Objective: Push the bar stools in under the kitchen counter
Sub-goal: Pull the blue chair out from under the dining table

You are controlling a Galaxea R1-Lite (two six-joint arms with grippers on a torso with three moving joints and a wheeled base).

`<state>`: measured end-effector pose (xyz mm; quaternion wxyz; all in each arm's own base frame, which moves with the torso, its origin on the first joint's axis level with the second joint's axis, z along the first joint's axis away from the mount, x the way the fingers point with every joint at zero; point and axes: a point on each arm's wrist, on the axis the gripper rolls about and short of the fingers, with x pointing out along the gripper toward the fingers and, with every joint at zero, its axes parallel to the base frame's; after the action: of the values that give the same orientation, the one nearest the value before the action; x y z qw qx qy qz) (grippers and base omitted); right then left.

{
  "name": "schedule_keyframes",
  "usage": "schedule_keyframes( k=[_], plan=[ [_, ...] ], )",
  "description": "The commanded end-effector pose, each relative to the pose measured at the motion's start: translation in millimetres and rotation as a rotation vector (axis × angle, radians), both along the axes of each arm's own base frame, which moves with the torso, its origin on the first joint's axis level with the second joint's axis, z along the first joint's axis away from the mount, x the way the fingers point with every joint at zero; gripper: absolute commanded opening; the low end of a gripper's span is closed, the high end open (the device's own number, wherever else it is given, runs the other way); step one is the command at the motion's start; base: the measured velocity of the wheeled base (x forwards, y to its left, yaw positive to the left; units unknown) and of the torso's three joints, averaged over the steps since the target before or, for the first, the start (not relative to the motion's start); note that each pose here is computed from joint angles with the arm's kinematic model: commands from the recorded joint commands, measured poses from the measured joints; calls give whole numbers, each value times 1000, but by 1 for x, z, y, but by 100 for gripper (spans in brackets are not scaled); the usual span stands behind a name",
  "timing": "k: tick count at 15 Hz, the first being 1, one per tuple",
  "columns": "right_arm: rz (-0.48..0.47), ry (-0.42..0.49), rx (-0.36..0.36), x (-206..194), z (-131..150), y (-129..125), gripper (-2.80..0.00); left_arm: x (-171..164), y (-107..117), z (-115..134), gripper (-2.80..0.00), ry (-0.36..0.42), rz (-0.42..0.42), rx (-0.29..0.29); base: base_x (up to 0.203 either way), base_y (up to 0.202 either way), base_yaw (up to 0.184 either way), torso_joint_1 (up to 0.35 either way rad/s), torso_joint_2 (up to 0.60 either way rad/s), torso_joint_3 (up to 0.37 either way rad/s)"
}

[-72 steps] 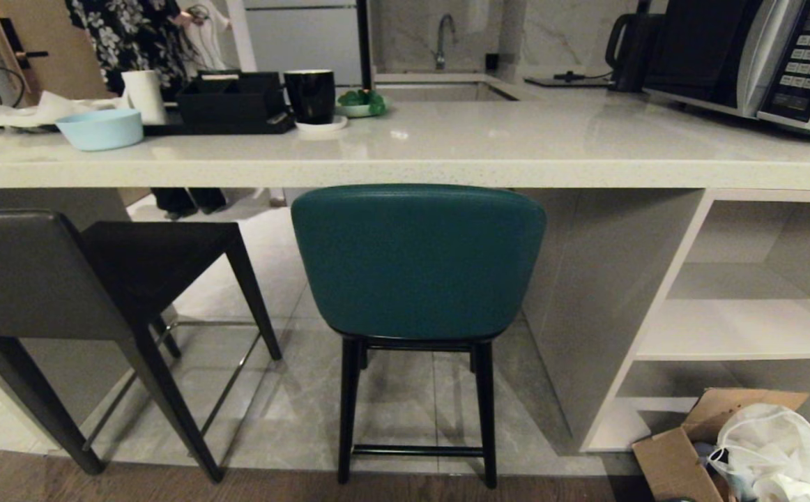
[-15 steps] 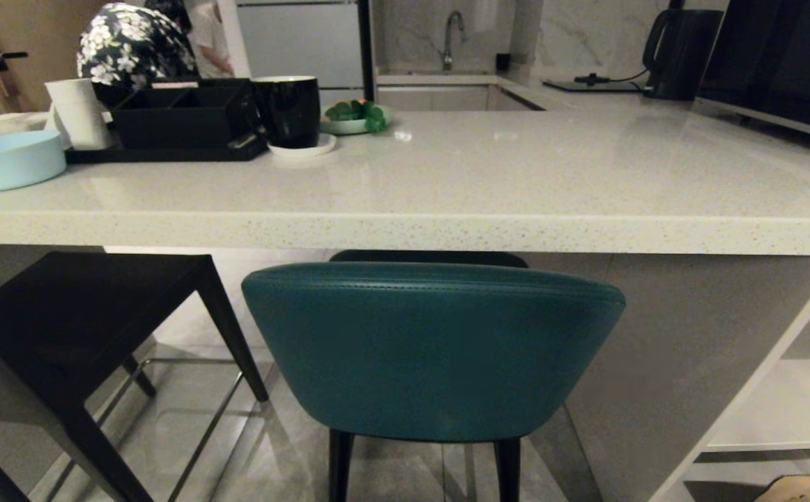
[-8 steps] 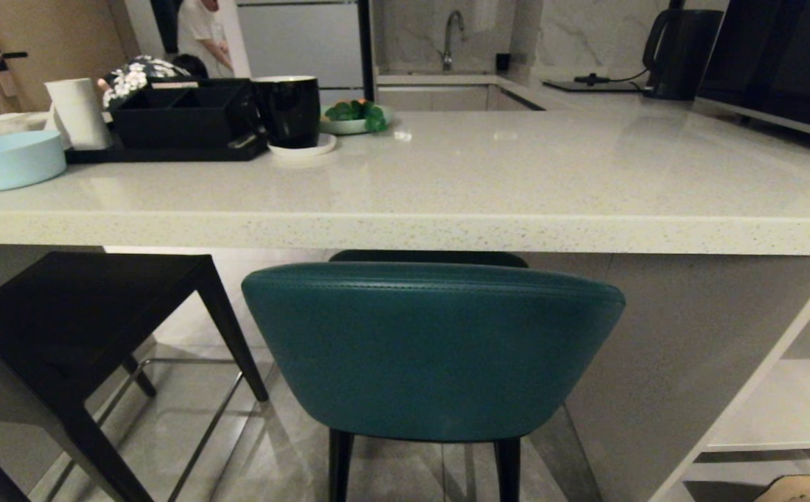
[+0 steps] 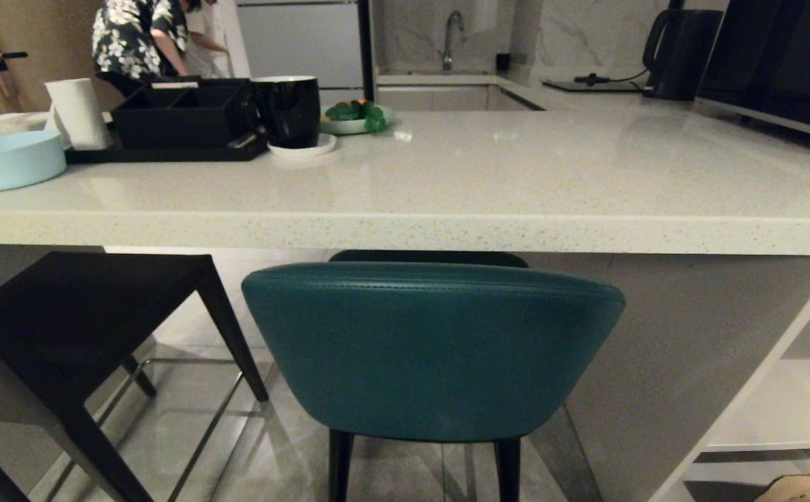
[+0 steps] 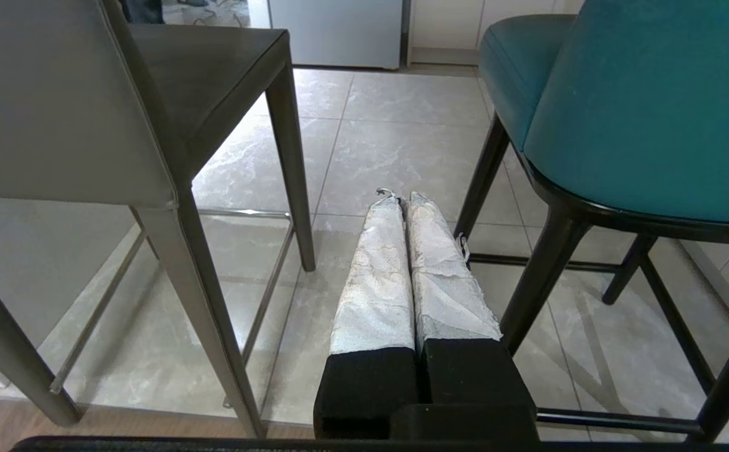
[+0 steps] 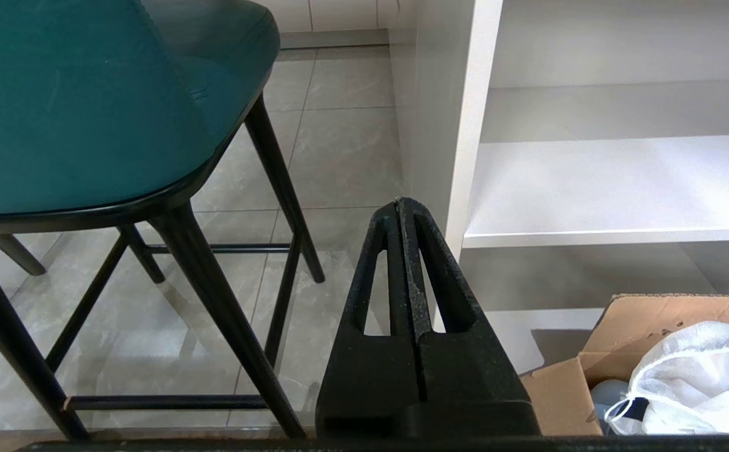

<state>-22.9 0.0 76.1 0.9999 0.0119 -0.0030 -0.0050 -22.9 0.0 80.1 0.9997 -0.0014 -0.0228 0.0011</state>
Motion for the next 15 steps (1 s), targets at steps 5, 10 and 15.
schedule_keyframes(
  k=[5, 10, 15],
  plan=[
    [-1, -2, -1, 0, 0, 0, -280, 1, 0, -5, -280, 18, -1, -2, 0, 0, 0, 0, 0, 0],
    [-1, -2, -1, 0, 0, 0, -280, 1, 0, -5, -280, 18, -1, -2, 0, 0, 0, 0, 0, 0],
    [-1, -2, 0, 0, 0, 0, -280, 1, 0, -5, -280, 18, -1, 1, 0, 0, 0, 0, 0, 0]
  ],
)
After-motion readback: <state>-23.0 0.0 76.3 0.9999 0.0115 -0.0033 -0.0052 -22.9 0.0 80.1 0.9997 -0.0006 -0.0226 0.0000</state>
